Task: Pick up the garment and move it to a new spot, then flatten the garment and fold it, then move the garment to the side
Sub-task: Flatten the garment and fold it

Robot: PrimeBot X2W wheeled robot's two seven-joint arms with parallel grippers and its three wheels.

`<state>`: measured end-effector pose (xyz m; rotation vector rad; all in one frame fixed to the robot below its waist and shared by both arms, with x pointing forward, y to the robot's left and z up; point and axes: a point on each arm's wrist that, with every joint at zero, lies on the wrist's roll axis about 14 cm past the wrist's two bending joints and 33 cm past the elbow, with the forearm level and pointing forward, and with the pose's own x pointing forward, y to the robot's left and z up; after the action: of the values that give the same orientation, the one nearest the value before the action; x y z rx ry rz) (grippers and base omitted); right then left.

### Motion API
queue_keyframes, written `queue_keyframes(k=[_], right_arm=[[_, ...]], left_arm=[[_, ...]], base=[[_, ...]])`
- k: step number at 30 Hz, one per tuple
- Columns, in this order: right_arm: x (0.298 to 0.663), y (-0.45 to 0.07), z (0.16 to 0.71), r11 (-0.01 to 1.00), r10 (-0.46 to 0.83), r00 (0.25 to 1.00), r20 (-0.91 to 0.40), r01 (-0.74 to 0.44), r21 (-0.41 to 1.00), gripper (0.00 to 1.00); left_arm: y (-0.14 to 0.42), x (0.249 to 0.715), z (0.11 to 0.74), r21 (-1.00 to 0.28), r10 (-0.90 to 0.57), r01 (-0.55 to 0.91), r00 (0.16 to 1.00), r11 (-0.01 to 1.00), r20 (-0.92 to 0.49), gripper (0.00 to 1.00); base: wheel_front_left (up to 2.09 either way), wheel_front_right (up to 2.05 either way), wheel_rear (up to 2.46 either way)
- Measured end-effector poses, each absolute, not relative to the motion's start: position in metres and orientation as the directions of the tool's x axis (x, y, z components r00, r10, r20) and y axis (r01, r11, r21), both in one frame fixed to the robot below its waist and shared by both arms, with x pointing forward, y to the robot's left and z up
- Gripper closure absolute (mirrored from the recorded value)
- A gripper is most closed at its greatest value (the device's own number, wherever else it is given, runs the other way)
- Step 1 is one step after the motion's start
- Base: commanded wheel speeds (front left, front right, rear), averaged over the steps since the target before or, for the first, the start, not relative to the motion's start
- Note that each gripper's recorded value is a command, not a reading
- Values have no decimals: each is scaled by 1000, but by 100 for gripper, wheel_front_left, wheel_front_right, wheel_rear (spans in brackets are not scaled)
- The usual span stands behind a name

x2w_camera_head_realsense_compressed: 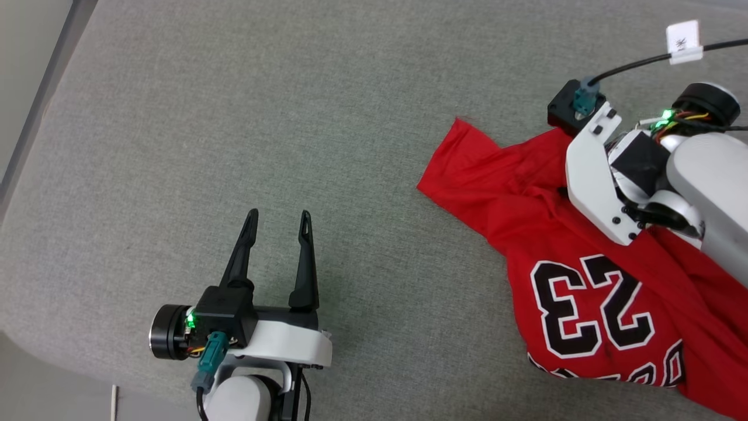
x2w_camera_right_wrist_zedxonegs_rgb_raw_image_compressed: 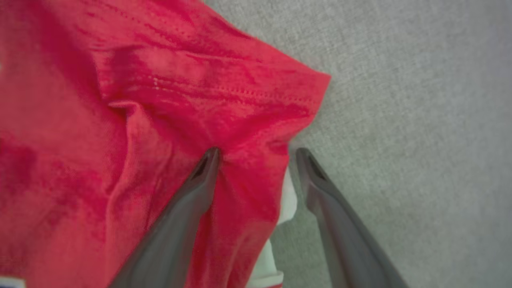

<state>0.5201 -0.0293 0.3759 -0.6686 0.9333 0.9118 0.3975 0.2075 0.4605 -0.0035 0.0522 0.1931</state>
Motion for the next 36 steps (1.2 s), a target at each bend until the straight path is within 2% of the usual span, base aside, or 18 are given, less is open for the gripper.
queue_keyframes(k=[4, 9, 10, 11, 16, 23, 29, 33, 36], right_arm=[[518, -30, 359, 467, 330, 247, -911, -881, -70, 0], [518, -29, 354, 446, 316, 240, -918, -892, -80, 0], [518, -29, 354, 439, 319, 246, -915, -894, -88, 38], [519, -28, 354, 432, 322, 252, -913, -897, -95, 100], [527, -15, 368, 430, 407, 308, -860, -895, -117, 100], [575, 3, 452, 483, 546, 517, -659, -837, -256, 100], [604, -5, 530, 545, 581, 662, -474, -749, -377, 100], [611, -11, 574, 583, 599, 716, -358, -697, -417, 100], [607, -10, 602, 598, 628, 729, -274, -676, -430, 100]], left_arm=[[212, 397, 455, 6, 207, -207, 976, 978, -69, 0], [213, 401, 455, 9, 211, -211, 975, 977, -68, 0], [213, 402, 455, 9, 211, -211, 975, 978, -67, 0], [213, 402, 454, 8, 212, -212, 975, 977, -69, 0], [213, 403, 458, 7, 213, -213, 975, 977, -57, 0], [214, 396, 472, 6, 217, -217, 976, 976, -22, 0], [215, 385, 480, 2, 220, -220, 976, 976, -1, 0], [216, 379, 486, 1, 221, -221, 975, 975, 15, 0], [217, 375, 490, 3, 223, -223, 975, 975, 26, 0]], base=[[0, 0, 0], [0, 0, 0], [0, 0, 0], [0, 0, 0], [0, 0, 0], [0, 0, 0], [0, 0, 0], [0, 0, 0], [0, 0, 0]])
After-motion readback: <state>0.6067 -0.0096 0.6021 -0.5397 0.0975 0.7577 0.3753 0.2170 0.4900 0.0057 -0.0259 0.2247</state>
